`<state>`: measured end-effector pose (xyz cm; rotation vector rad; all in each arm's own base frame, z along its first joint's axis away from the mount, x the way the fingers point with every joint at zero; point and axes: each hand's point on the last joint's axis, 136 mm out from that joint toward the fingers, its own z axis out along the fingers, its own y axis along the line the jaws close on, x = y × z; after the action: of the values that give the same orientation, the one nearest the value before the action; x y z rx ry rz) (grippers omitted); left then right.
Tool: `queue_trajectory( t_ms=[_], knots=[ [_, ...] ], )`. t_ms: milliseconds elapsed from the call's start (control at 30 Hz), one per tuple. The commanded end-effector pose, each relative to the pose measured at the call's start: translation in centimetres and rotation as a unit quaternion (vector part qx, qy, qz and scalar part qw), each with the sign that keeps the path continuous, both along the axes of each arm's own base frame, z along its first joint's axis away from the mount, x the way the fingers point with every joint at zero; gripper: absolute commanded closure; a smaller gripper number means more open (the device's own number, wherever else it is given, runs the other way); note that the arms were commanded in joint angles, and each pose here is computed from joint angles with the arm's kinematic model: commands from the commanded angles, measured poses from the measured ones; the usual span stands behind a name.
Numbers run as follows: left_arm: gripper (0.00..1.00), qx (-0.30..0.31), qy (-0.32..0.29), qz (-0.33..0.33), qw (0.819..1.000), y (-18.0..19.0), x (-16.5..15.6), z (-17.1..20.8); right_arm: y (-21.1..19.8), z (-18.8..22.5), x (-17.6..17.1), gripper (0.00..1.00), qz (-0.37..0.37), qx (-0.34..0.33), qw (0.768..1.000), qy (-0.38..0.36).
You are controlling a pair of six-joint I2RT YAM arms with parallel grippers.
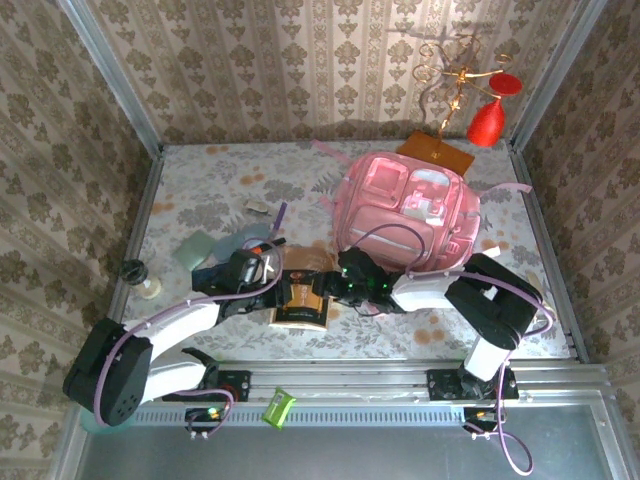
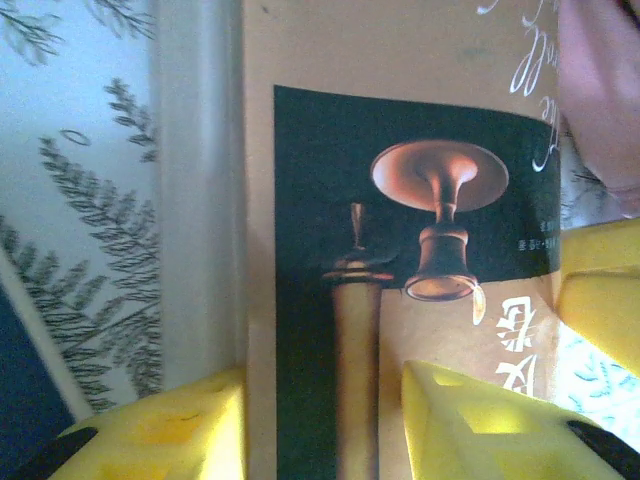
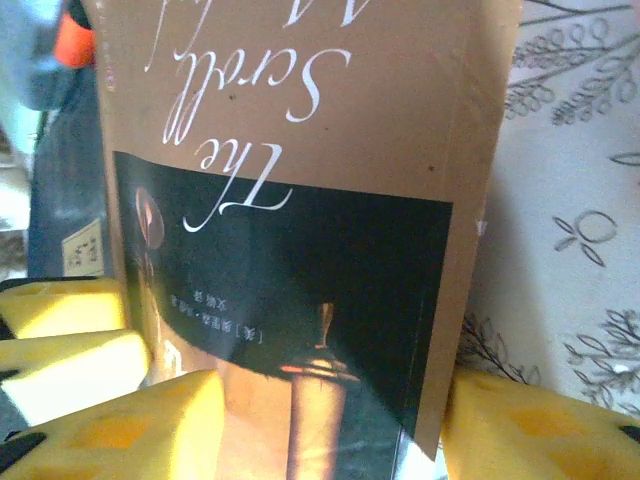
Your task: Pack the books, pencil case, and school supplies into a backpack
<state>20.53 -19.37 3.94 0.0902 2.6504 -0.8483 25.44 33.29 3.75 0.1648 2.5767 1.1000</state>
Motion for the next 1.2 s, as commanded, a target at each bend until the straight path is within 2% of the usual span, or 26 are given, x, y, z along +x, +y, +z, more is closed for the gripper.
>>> queue_trajectory(
  t_ms=[0, 200, 533, 633, 700, 767, 900, 1000, 1067, 1167],
  knots=[
    [0.57, -0.023, 0.084, -0.030, 0.996, -0.6, -3.8, -1.9, 5.4, 6.1, 0.4, 0.46, 0.077, 0.148, 0.978, -0.124],
    [0.57, -0.020, 0.085, -0.031, 0.996, -0.5, -4.0, -2.1, 5.6, 6.8, 0.0, 0.46, 0.090, 0.180, 0.968, -0.153],
    [0.57, 0.000, 0.042, -0.014, 0.999, 0.9, -2.7, 0.1, 3.1, 6.0, 1.1, 0.71, 0.048, 0.121, 0.980, -0.153],
    [0.54, -0.018, 0.004, -0.004, 1.000, 1.2, -1.4, 2.3, 1.8, 6.3, 1.9, 0.72, 0.037, 0.086, 0.984, -0.149],
    [0.47, -0.042, -0.029, 0.005, 0.999, 1.1, -0.5, 4.3, 1.0, 7.4, 2.3, 0.76, 0.037, 0.072, 0.984, -0.156],
    [0.37, -0.075, -0.057, 0.015, 0.995, 0.9, 0.3, 6.3, 0.3, 8.9, 2.7, 0.81, 0.036, 0.081, 0.982, -0.167],
    [0.32, -0.124, -0.105, 0.026, 0.986, 0.6, 2.3, 10.0, -1.5, 11.8, 3.9, 0.92, 0.022, 0.115, 0.978, -0.171],
    [0.31, -0.117, -0.159, 0.003, 0.980, -0.2, 4.2, 12.5, -3.7, 14.6, 4.5, 0.98, 0.024, 0.121, 0.974, -0.188],
    [0.30, -0.090, -0.205, -0.024, 0.974, -0.9, 5.7, 13.7, -6.2, 17.0, 5.0, 1.00, 0.015, 0.100, 0.973, -0.205],
    [0.30, -0.032, -0.294, -0.102, 0.950, -3.5, 7.7, 15.4, -11.5, 20.4, 6.0, 1.00, -0.038, 0.056, 0.972, -0.225]
  ],
)
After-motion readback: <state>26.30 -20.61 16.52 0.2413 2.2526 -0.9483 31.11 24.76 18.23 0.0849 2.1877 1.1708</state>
